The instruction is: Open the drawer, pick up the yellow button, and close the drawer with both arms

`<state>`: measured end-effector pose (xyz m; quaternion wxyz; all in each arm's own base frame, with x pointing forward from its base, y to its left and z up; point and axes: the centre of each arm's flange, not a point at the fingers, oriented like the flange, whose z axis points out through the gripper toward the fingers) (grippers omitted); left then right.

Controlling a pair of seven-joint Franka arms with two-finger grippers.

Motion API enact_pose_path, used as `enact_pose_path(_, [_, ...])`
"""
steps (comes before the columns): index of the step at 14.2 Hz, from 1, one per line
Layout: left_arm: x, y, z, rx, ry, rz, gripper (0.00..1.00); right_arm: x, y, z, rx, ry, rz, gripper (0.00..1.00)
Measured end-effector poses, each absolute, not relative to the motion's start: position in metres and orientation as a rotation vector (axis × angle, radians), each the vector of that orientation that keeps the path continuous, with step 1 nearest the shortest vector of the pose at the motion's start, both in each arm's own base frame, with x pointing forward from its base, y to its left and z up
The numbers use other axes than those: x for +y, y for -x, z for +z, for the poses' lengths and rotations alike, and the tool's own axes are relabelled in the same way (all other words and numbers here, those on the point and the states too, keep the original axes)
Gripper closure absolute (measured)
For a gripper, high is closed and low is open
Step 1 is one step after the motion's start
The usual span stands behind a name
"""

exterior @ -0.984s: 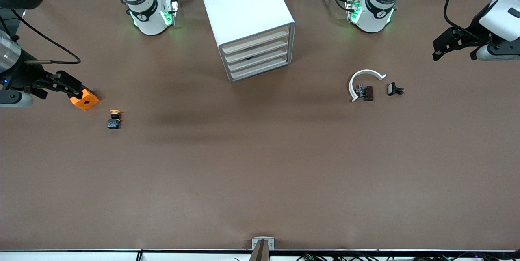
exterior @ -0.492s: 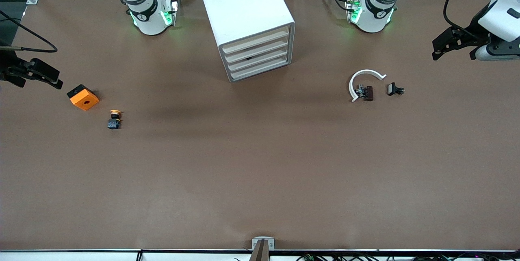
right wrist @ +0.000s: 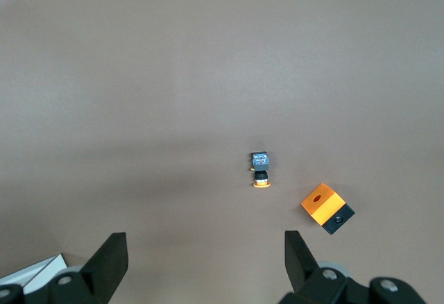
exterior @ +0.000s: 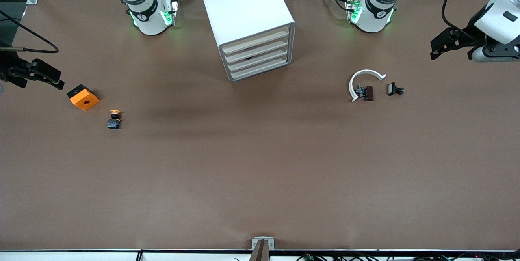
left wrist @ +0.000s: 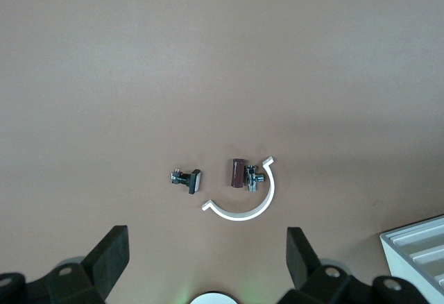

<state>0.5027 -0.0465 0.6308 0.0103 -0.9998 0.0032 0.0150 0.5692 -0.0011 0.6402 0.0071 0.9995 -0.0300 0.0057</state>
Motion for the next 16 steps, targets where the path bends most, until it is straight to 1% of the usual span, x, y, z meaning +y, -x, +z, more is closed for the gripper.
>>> enact_pose_path(4, [-0.026,-0.522,0.629,-0.059,3.128,0.044,0.0,-0.001,-0.569,0.64,-0.094,-3.126,0.019,0.0])
enact_pose_path(8, [-0.024,-0.543,0.629,-0.07,3.133,0.028,0.0,-0.002,-0.569,0.64,-0.098,-3.125,0.02,0.0])
enact_pose_path(16, [-0.026,-0.545,0.631,-0.062,3.133,0.026,0.0,-0.003,-0.57,0.64,-0.1,-3.124,0.022,0.0])
